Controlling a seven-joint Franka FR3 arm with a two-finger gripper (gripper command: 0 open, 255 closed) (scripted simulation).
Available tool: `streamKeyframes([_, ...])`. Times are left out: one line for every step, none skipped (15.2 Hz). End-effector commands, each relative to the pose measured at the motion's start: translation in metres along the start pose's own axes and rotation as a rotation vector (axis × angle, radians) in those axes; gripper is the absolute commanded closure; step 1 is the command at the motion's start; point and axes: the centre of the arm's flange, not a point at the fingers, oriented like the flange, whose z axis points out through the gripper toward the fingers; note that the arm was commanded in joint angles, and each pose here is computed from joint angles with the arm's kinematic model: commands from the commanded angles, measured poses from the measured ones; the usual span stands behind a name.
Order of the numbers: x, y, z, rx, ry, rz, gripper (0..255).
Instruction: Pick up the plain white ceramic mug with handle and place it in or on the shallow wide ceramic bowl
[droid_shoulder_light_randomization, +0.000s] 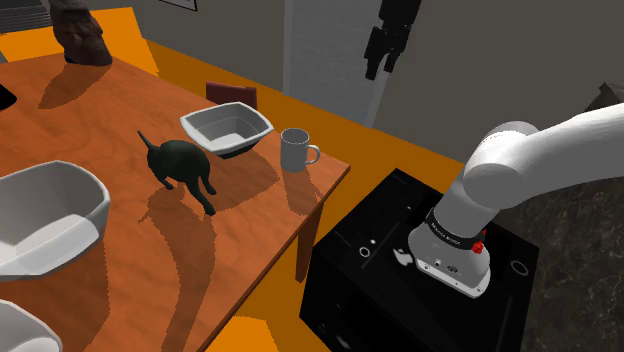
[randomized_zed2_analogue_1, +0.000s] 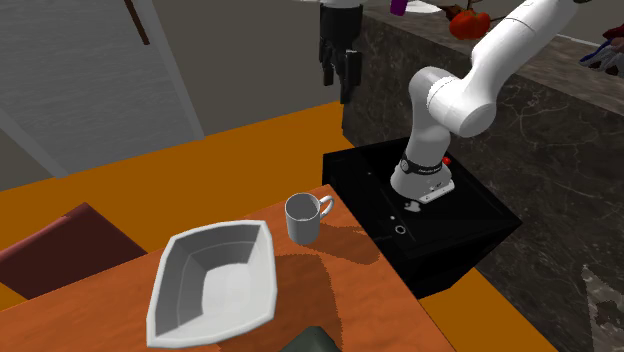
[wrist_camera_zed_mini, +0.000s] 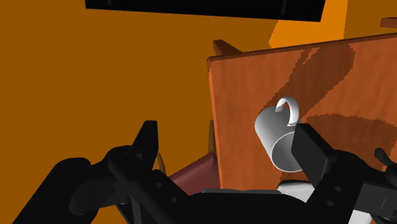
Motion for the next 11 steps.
streamKeyframes([0.000,0.000,0.000,0.000,0.000,0.000,0])
streamKeyframes([0.009,-0.005,0.009,-0.002,-0.002,-0.016,0])
streamKeyframes([0.018,-0.010,0.018,-0.005,-0.005,-0.032,0])
streamKeyframes([0.026,-0.015,0.027,-0.007,-0.007,-0.048,0])
streamKeyframes([0.035,-0.021,0.036,-0.009,-0.010,-0.064,0])
streamKeyframes([0.043,-0.026,0.045,-0.012,-0.012,-0.080,0])
streamKeyframes([0.052,-0.032,0.054,-0.014,-0.015,-0.096,0])
streamKeyframes([0.060,-0.037,0.064,-0.016,-0.017,-0.112,0])
streamKeyframes([0.068,-0.043,0.073,-0.018,-0.020,-0.128,0])
streamKeyframes([0.076,-0.049,0.082,-0.021,-0.022,-0.144,0])
streamKeyframes([0.084,-0.055,0.091,-0.023,-0.024,-0.160,0])
